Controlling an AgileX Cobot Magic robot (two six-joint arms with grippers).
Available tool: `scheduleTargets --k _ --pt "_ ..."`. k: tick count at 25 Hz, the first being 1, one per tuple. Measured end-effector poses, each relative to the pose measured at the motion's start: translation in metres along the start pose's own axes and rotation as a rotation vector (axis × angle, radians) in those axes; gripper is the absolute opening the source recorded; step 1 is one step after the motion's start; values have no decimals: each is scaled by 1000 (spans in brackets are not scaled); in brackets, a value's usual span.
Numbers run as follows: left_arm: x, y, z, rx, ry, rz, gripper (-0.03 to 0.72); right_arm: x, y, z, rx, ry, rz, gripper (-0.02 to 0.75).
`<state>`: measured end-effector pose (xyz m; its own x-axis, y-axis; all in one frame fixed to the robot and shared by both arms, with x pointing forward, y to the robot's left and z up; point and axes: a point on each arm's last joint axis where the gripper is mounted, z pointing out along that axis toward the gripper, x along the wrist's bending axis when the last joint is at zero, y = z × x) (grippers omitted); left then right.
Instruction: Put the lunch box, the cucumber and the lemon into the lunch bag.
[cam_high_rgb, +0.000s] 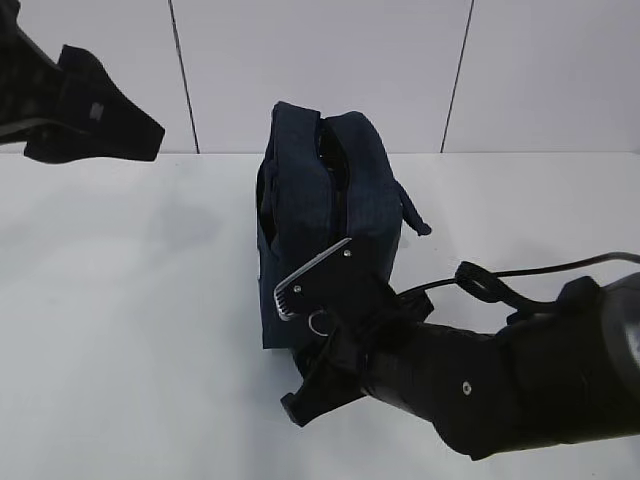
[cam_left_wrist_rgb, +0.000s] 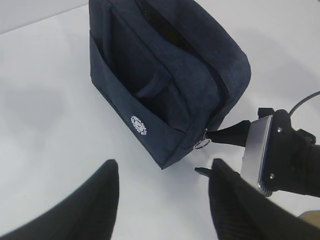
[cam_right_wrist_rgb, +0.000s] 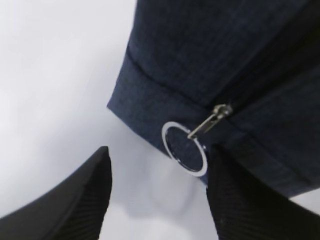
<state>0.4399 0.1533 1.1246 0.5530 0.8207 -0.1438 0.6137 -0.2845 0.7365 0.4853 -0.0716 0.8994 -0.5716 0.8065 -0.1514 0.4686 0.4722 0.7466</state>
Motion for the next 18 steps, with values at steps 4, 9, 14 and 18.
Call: scheduleTargets --k 4,9,14,18 --pt "0 0 0 0 0 0 404 3 -4 0 45 37 4 475" --pt "0 0 0 0 0 0 404 2 -3 0 29 24 26 474" --pt "0 0 0 0 0 0 404 1 1 0 -9 8 27 441" --pt "0 0 2 7 1 -1 404 2 2 0 -19 24 25 370"
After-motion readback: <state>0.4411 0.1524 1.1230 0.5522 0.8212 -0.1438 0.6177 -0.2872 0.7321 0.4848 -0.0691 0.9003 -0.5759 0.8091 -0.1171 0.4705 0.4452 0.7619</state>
